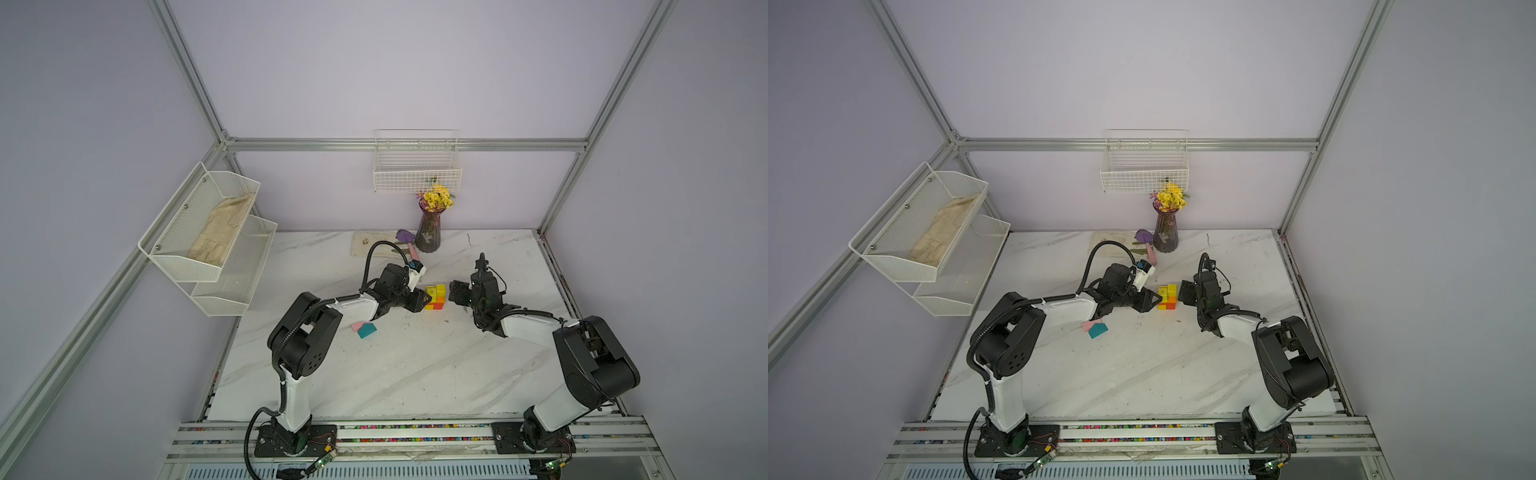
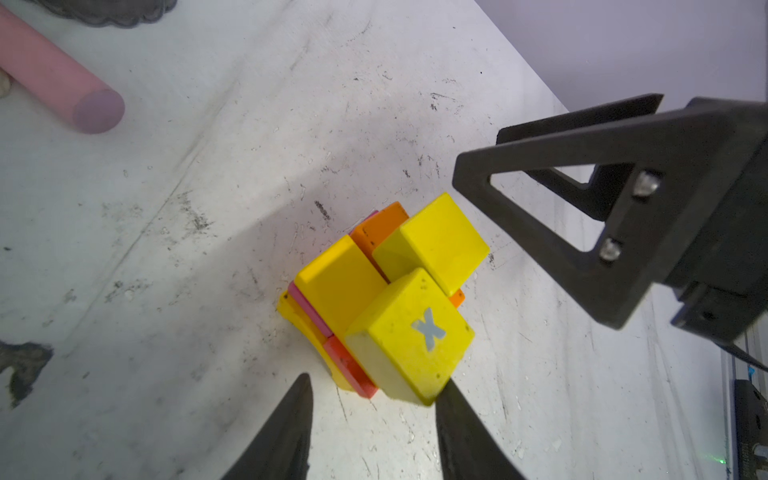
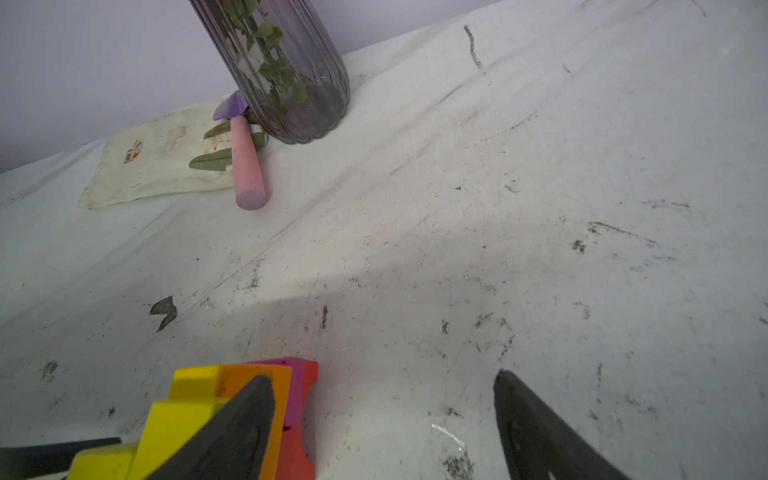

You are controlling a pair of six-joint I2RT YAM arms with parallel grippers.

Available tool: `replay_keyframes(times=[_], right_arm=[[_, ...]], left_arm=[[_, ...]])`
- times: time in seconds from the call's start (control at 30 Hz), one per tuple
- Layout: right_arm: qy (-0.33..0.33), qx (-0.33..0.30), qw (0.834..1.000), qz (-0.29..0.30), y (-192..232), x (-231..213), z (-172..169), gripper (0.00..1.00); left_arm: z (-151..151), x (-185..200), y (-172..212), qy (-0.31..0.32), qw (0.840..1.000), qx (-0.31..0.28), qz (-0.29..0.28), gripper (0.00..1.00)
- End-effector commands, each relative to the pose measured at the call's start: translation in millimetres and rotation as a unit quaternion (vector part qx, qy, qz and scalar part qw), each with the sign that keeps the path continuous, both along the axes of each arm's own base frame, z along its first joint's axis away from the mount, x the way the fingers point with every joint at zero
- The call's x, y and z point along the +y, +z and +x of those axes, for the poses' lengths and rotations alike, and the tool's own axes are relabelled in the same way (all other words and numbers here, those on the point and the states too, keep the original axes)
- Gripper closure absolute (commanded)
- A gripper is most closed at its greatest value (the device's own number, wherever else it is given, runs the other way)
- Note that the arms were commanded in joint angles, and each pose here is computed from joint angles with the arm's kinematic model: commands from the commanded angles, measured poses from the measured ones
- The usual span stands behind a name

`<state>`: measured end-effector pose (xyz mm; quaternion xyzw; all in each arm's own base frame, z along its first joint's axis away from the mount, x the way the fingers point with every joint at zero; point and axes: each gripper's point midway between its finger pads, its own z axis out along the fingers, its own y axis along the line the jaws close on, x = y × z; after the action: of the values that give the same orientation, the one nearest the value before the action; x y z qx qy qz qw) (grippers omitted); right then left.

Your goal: Build the wood block tower

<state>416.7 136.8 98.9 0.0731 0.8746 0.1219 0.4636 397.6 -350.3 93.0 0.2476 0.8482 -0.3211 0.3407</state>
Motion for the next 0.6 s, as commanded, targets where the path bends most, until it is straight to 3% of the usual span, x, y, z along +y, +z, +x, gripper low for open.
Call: replay_keyframes(times=[0.0,0.57], right_arm=[[-0.001,-0.01,1.0,0.008,4.9,1.0,4.2,0.15],[0.001,-0.004,1.0,0.008,2.1,2.3,5.1,0.15]], left_arm=[[18.1,-15.9,39.2,0.0,0.999,-0.033,-0.031,0.54],[23.2,-19.4,42.0,0.001,0.999,-0.032,-0.032,0.63]])
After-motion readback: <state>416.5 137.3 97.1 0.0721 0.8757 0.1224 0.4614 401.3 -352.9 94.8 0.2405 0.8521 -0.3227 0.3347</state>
